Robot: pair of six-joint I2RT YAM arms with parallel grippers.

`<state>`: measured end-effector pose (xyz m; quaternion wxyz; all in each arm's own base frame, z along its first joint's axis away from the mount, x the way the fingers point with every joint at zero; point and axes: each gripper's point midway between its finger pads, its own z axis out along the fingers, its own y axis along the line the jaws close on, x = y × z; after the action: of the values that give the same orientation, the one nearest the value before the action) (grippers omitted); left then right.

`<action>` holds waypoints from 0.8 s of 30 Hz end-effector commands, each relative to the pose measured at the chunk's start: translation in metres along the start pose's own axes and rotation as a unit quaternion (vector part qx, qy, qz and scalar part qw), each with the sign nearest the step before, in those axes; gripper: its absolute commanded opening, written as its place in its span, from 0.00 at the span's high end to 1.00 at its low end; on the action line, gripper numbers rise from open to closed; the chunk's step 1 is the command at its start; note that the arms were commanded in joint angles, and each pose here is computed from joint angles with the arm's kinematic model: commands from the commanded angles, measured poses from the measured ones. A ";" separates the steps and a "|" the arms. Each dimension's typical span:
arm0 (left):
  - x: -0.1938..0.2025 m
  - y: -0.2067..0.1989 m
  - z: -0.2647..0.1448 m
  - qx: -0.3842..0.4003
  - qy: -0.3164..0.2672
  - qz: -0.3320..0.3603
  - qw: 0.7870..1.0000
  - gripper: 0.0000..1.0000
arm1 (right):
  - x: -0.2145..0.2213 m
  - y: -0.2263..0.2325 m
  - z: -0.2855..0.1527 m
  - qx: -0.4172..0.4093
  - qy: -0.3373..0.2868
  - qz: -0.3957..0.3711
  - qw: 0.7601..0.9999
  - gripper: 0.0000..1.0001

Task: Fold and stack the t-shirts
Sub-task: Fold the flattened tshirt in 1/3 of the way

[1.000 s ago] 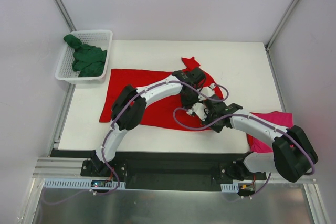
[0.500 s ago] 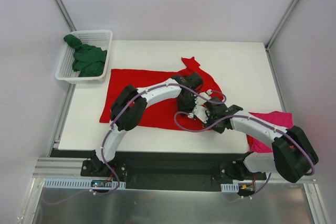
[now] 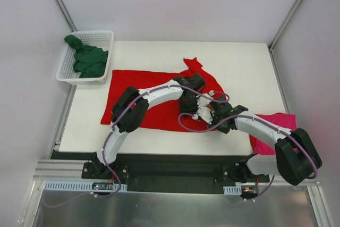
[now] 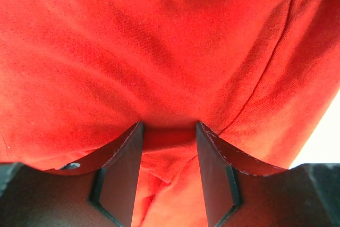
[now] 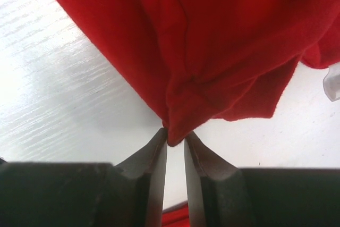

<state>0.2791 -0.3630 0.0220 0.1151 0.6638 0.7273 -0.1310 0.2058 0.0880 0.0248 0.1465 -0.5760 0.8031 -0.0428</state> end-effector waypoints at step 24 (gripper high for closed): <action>-0.002 -0.012 -0.025 0.004 -0.012 0.018 1.000 0.56 | 0.020 -0.059 0.005 0.137 0.056 0.056 0.987 0.79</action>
<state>0.2970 -0.3659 0.0227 0.1480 0.6516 0.7345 -0.1183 0.2328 0.0771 0.0271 0.1721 -0.5725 0.7954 -0.0997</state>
